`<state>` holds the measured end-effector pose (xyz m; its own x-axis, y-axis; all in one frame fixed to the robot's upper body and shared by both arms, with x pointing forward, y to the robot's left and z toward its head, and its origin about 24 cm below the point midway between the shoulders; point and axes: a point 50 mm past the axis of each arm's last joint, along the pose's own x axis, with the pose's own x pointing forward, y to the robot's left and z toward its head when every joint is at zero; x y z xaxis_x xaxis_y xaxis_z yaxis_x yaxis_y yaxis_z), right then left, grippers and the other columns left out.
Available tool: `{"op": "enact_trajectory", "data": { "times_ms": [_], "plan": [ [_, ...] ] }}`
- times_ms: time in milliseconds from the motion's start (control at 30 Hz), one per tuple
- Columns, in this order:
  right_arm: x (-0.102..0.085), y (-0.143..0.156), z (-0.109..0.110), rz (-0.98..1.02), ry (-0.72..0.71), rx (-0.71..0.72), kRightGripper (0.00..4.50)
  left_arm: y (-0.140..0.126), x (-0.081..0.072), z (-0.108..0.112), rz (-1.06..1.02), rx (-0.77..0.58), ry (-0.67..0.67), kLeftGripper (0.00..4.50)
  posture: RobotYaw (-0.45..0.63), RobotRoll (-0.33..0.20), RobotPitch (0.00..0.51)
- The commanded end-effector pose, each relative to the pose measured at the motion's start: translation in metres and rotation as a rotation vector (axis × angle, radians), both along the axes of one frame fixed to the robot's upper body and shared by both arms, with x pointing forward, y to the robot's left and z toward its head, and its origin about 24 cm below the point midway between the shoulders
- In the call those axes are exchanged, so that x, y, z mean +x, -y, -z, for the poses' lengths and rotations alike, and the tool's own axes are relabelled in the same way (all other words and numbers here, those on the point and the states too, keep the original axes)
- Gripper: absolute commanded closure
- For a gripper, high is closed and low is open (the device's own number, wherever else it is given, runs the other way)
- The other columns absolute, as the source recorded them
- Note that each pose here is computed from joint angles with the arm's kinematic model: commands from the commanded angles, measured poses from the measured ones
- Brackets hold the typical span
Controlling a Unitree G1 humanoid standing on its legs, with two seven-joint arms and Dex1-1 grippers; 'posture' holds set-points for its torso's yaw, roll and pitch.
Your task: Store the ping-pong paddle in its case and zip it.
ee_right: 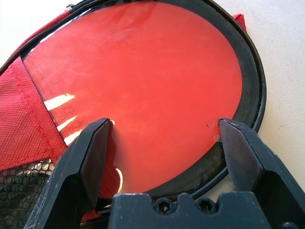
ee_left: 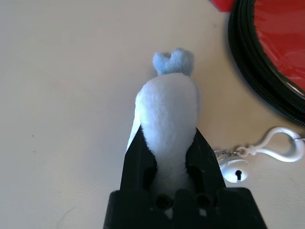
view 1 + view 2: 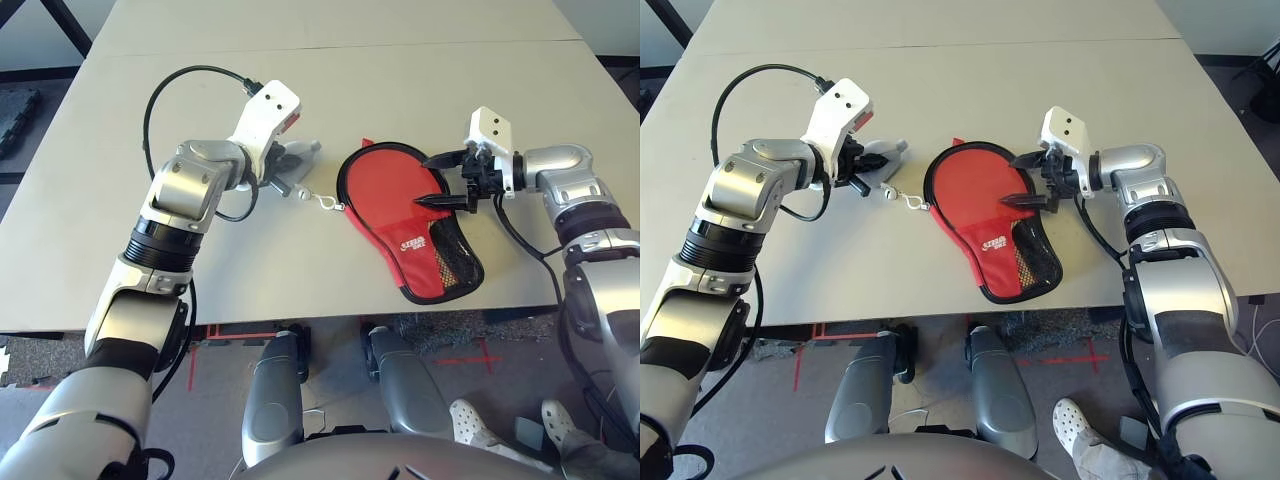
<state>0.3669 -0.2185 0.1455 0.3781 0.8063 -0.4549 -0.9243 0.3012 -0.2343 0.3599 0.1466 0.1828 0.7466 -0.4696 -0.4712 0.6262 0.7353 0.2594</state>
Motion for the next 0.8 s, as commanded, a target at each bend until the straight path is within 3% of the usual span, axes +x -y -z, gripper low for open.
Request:
{"op": "enact_trajectory", "data": {
  "times_ms": [33, 400, 800],
  "plan": [
    [-0.006, 0.005, 0.025, 0.025, -0.073, -0.082, 0.00, 0.004, 0.011, -0.001, 0.004, 0.038, 0.057, 4.18, 0.04, 0.000, 0.252],
    [-0.009, 0.008, 0.032, 0.033, -0.072, -0.116, 0.00, 0.036, 0.055, -0.015, 0.007, 0.036, 0.188, 4.18, 0.01, 0.000, 0.260],
    [-0.013, 0.008, 0.037, 0.034, -0.074, -0.104, 0.00, 0.063, 0.068, -0.035, -0.053, 0.023, 0.366, 4.19, -0.06, 0.000, 0.259]
  ]
}}
